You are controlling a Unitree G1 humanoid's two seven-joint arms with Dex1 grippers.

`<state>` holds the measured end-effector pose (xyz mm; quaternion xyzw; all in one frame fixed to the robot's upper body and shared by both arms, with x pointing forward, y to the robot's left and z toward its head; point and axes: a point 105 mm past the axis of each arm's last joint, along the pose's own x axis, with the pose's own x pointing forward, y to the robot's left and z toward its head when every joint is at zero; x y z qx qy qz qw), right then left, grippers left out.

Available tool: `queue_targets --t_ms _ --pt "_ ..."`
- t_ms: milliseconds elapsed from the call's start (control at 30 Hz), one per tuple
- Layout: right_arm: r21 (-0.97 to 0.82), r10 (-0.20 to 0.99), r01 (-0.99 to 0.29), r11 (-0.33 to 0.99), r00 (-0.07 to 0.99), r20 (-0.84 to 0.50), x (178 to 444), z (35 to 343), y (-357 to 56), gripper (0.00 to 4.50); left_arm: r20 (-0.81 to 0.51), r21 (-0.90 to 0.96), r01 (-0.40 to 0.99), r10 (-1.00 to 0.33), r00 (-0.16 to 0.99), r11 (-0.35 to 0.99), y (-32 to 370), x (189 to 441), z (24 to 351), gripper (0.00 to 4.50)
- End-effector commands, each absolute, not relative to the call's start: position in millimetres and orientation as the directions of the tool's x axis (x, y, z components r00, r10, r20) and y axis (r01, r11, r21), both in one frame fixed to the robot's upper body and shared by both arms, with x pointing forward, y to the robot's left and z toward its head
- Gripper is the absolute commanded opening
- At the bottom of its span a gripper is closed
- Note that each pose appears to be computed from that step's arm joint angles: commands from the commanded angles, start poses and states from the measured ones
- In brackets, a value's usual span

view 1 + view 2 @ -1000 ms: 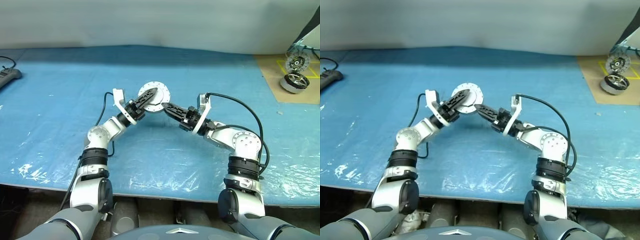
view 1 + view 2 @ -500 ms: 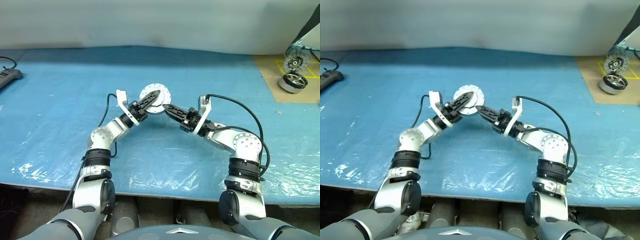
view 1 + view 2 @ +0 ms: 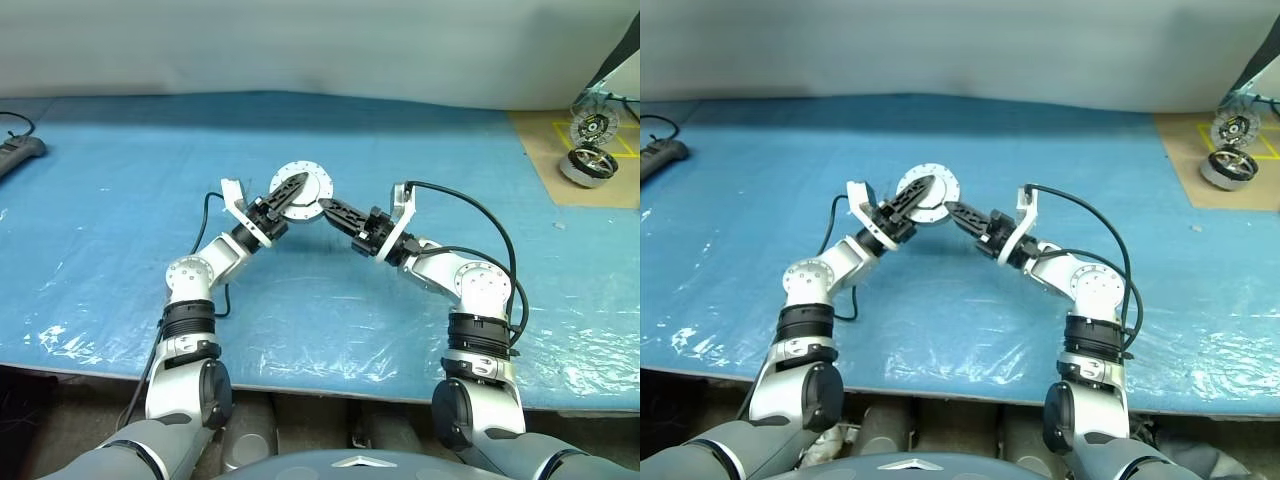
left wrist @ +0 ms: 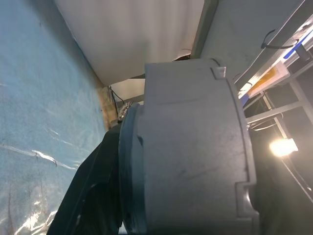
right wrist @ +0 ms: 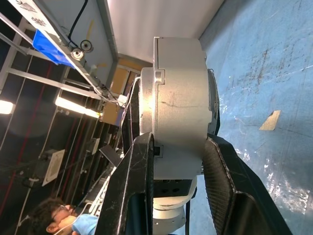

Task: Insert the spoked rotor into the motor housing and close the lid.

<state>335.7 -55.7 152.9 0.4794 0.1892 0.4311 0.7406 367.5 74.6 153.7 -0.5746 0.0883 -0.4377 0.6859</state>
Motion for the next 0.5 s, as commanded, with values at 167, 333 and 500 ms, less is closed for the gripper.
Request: queue_targets --t_ms 167,333,500 --pt "0.846 0.793 -0.496 0.195 0.587 0.161 342 168 -59 1.04 0.402 -0.819 0.57 -0.775 0.488 -0.065 56 356 174 2.52" --pt "0.846 0.812 -0.507 0.163 0.556 0.178 339 170 -56 3.05 0.395 -0.821 0.57 -0.748 0.533 -0.027 60 364 173 2.52" --pt "0.844 0.811 -0.512 0.16 0.555 0.184 339 171 -58 3.05 0.396 -0.808 0.588 -0.707 0.586 0.034 73 377 176 2.52"
